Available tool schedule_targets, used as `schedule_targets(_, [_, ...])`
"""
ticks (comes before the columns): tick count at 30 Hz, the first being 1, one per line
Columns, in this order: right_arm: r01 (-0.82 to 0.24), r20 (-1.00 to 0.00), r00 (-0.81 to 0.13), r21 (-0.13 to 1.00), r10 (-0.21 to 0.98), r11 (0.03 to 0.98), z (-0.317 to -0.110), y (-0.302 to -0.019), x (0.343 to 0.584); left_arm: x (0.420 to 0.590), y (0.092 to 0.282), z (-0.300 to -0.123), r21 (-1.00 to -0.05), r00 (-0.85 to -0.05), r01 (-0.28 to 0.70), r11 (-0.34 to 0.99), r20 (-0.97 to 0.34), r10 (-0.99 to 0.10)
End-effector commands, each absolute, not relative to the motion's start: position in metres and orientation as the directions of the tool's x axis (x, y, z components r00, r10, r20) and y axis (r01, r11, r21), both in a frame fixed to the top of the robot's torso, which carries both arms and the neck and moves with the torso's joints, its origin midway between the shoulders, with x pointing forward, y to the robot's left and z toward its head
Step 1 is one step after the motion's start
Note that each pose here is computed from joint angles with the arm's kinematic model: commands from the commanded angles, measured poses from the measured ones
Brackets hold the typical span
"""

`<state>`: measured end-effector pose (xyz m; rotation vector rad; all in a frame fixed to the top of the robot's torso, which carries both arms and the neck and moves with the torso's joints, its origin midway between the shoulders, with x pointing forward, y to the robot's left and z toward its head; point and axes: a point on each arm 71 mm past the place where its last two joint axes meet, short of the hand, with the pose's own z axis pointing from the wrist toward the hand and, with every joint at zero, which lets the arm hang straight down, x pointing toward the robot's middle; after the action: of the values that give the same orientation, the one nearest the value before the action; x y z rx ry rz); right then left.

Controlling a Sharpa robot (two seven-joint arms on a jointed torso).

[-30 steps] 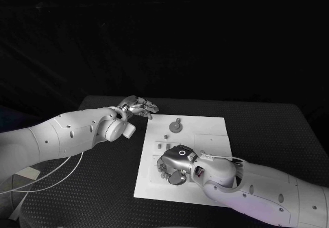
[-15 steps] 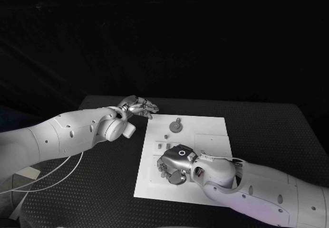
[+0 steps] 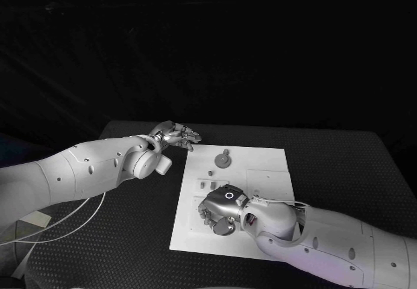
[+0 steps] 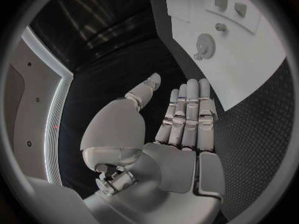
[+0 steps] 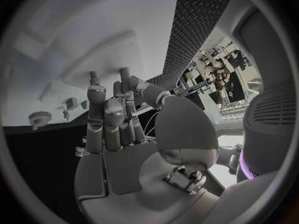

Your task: Assemble the parts on the task board

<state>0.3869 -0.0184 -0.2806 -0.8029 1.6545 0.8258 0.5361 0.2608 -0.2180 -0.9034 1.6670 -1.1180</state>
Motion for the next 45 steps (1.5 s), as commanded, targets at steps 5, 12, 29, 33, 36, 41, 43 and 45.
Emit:
schedule_targets(5, [-0.841,-0.958,-0.243,0.13,-0.153,0.525,-0.296,-0.019,0.382,0.536,0.258,-0.217,-0.947,-0.335,-0.079,0.312,-0.27,-0.903])
schedule_targets(12, [-0.842,-0.954,-0.258,0.144,-0.153,0.52,-0.298,-0.017,0.379,0.536,0.258,-0.217,-0.947,-0.335,-0.079,0.312,-0.27,-0.903])
schedule_targets(29, [-0.82,-0.955,-0.286,0.201,-0.081,0.536,-0.297,-0.022,0.383,0.536,0.259,-0.217,-0.945,-0.333,-0.085,0.314,-0.271,-0.903])
schedule_targets(33, [-0.814,-0.959,-0.28,0.215,-0.04,0.539,-0.294,-0.025,0.384,0.536,0.259,-0.217,-0.945,-0.332,-0.088,0.316,-0.271,-0.903])
schedule_targets(36, [-0.812,-0.963,-0.27,0.217,-0.019,0.541,-0.292,-0.027,0.384,0.536,0.259,-0.218,-0.944,-0.331,-0.09,0.316,-0.271,-0.904])
schedule_targets(41, [-0.809,-0.966,-0.26,0.219,0.003,0.546,-0.29,-0.03,0.384,0.536,0.26,-0.218,-0.944,-0.33,-0.091,0.317,-0.272,-0.904])
schedule_targets(43, [-0.808,-0.967,-0.253,0.221,0.016,0.546,-0.288,-0.032,0.383,0.536,0.26,-0.218,-0.944,-0.33,-0.091,0.317,-0.272,-0.904])
schedule_targets(45, [-0.81,-0.969,-0.244,0.224,0.036,0.542,-0.285,-0.033,0.383,0.536,0.261,-0.218,-0.944,-0.329,-0.091,0.317,-0.272,-0.904])
